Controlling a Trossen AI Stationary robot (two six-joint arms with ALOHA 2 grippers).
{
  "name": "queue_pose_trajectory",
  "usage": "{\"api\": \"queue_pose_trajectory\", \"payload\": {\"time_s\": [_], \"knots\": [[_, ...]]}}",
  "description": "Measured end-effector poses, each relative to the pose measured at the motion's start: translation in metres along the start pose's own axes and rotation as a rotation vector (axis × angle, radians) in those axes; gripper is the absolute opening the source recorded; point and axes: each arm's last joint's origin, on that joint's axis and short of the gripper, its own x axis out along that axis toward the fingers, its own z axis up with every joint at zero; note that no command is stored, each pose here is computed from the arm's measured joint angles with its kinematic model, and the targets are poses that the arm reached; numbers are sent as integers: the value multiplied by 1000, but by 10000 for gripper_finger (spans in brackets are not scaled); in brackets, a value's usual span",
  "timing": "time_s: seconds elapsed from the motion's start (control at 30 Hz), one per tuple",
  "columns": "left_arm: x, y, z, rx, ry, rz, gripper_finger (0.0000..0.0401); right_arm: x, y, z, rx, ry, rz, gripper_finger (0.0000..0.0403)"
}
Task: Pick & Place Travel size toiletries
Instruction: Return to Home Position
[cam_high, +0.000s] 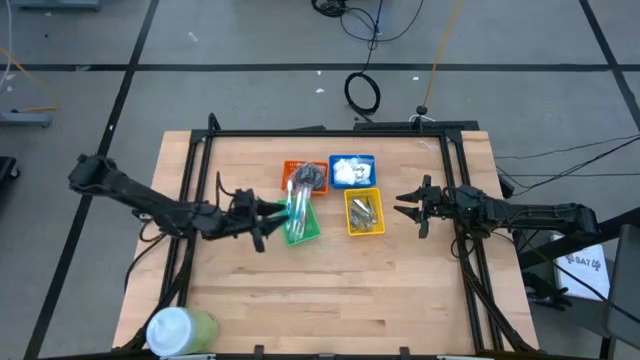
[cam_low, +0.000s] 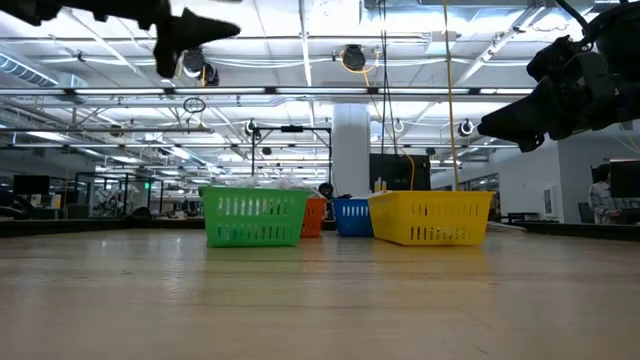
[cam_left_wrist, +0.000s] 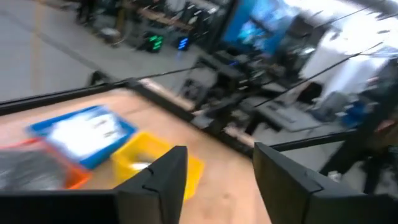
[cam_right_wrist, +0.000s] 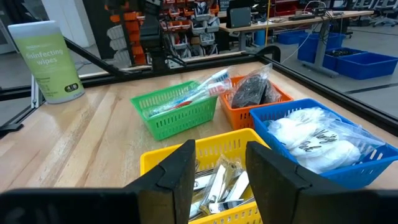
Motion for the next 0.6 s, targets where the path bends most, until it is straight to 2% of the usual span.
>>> {"api": "queue_pose_trajectory", "payload": {"time_s": [0.1, 0.2, 0.3, 0.4, 0.6], "knots": [[-10, 8, 6, 22, 31, 71, 154, 0, 0, 0, 0, 0, 0, 130], [-20, 11, 18, 98, 6, 81, 125, 0, 0, 0, 0, 0, 0, 130], [-28, 11, 26, 252, 16, 32, 99, 0, 0, 0, 0, 0, 0, 130], [-37, 14, 26, 388, 90, -46, 76, 0, 0, 0, 0, 0, 0, 130], [-46, 31, 28, 407, 219, -95, 15, 0, 0, 0, 0, 0, 0, 130]]}}
